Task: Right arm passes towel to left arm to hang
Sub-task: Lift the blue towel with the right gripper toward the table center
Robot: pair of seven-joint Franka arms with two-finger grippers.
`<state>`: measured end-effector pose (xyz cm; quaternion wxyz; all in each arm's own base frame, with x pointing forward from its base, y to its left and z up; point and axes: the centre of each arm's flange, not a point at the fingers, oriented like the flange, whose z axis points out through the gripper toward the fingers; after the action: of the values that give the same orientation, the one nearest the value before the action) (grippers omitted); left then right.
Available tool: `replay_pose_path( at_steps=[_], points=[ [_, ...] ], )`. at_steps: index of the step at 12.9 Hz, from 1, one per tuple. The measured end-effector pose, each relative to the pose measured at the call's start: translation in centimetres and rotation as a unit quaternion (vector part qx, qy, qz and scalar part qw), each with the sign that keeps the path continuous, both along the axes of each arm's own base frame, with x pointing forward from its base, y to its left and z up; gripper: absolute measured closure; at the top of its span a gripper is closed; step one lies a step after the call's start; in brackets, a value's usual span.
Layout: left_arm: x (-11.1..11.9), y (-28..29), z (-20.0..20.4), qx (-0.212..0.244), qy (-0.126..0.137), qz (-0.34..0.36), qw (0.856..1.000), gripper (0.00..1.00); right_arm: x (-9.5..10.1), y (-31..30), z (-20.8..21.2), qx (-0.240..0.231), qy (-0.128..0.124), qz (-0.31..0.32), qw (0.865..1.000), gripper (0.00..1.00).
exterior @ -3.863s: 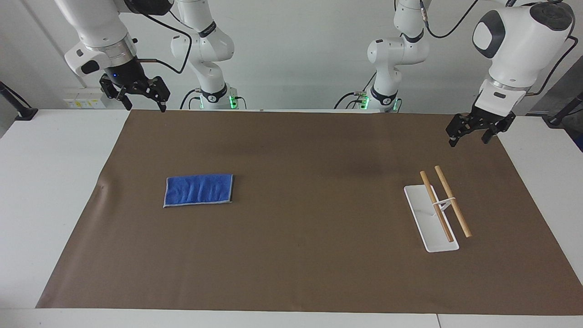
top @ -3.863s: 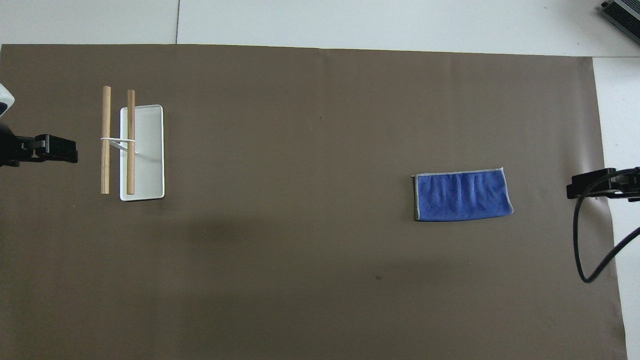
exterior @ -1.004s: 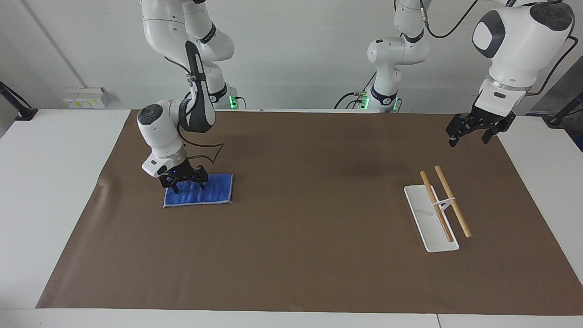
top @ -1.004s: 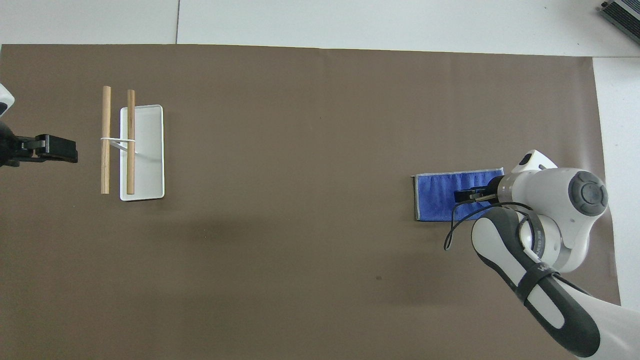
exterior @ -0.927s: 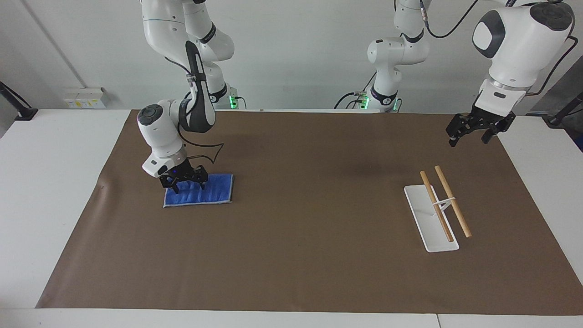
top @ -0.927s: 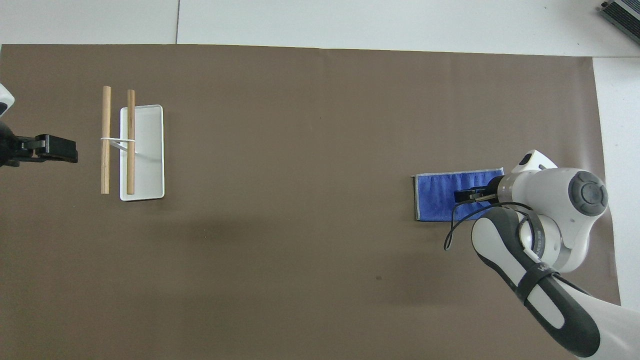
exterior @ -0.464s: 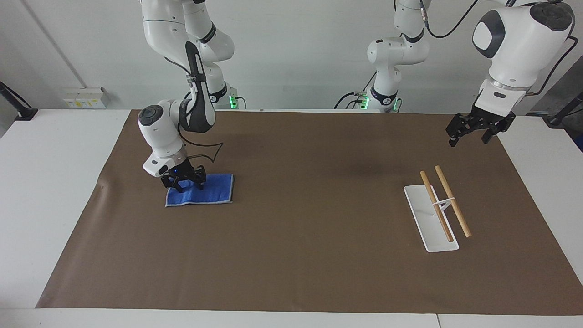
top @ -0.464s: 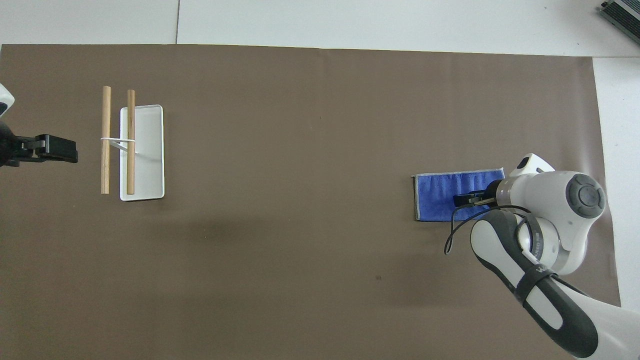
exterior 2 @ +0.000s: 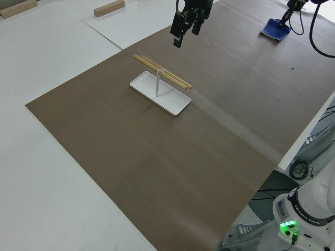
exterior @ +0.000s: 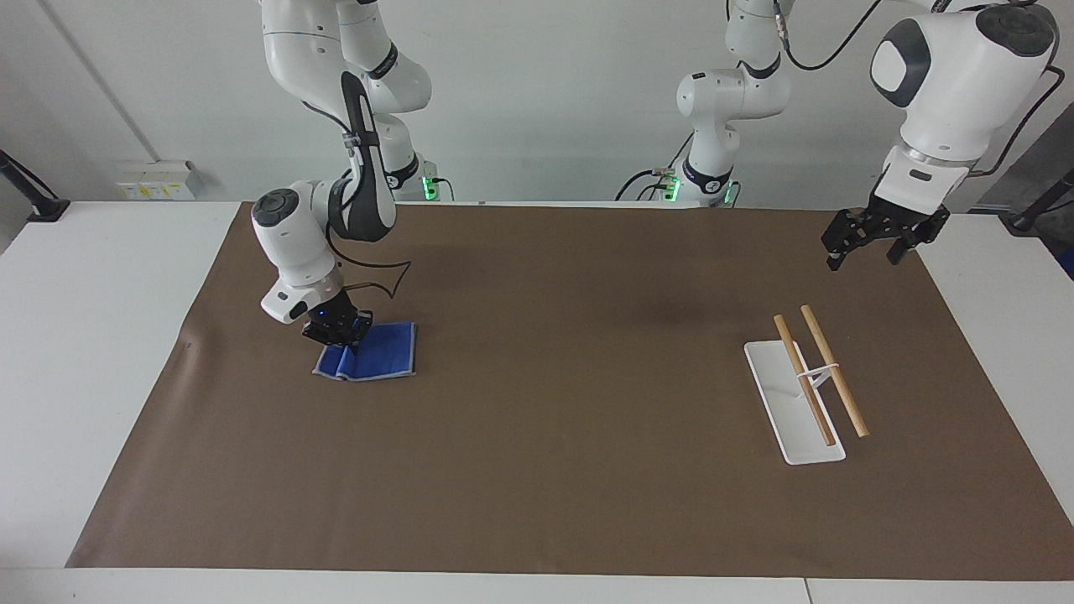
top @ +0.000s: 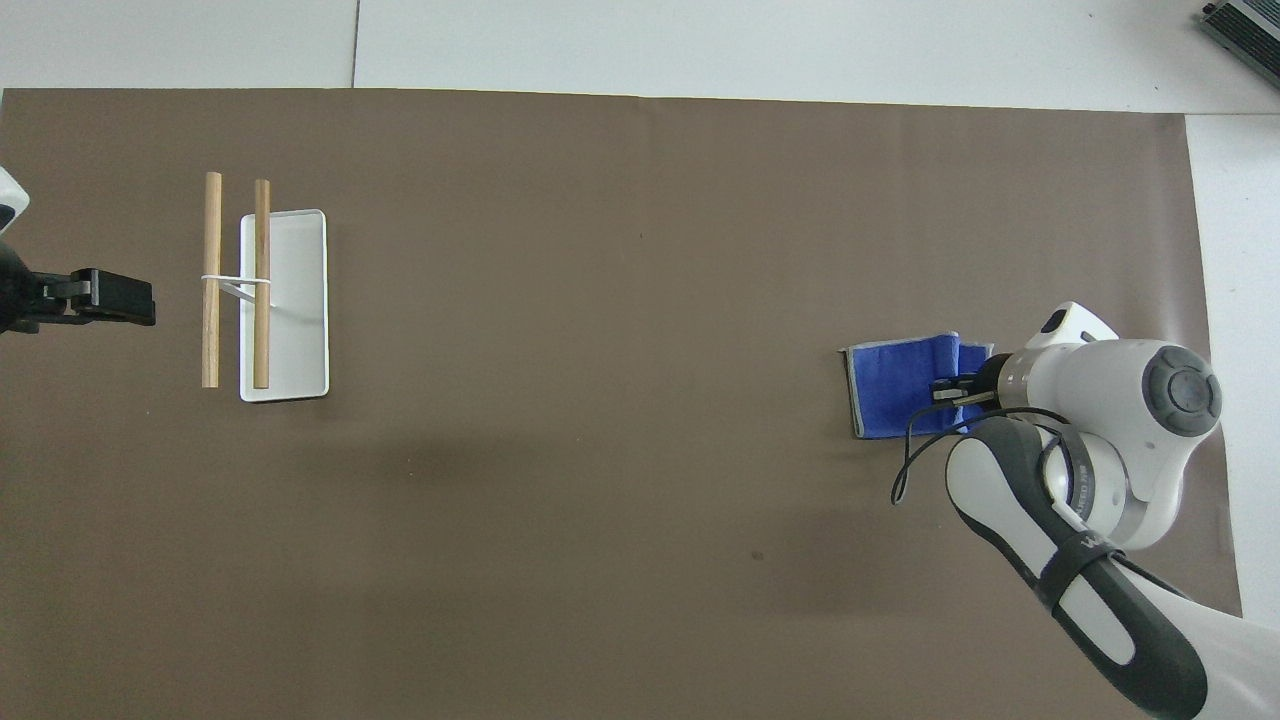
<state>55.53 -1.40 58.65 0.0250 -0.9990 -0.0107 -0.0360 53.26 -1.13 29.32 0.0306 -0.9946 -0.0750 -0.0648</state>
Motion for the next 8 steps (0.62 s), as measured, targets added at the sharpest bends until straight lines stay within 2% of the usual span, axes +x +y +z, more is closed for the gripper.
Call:
replay_pose_path(
  at_steps=[2, 8],
  points=[
    [0.0, 0.0, 0.0, 0.000, 0.000, 0.000, 1.000, 0.00, 1.2, 0.6, 2.1, 0.007, 0.006, -0.008, 1.000, 0.96],
    [-0.1, -1.4, -0.1, 0.000, 0.004, -0.012, 1.000, 0.00, 4.8, 4.9, 13.2, 0.036, -0.012, -0.044, 0.998, 0.96]
  ],
)
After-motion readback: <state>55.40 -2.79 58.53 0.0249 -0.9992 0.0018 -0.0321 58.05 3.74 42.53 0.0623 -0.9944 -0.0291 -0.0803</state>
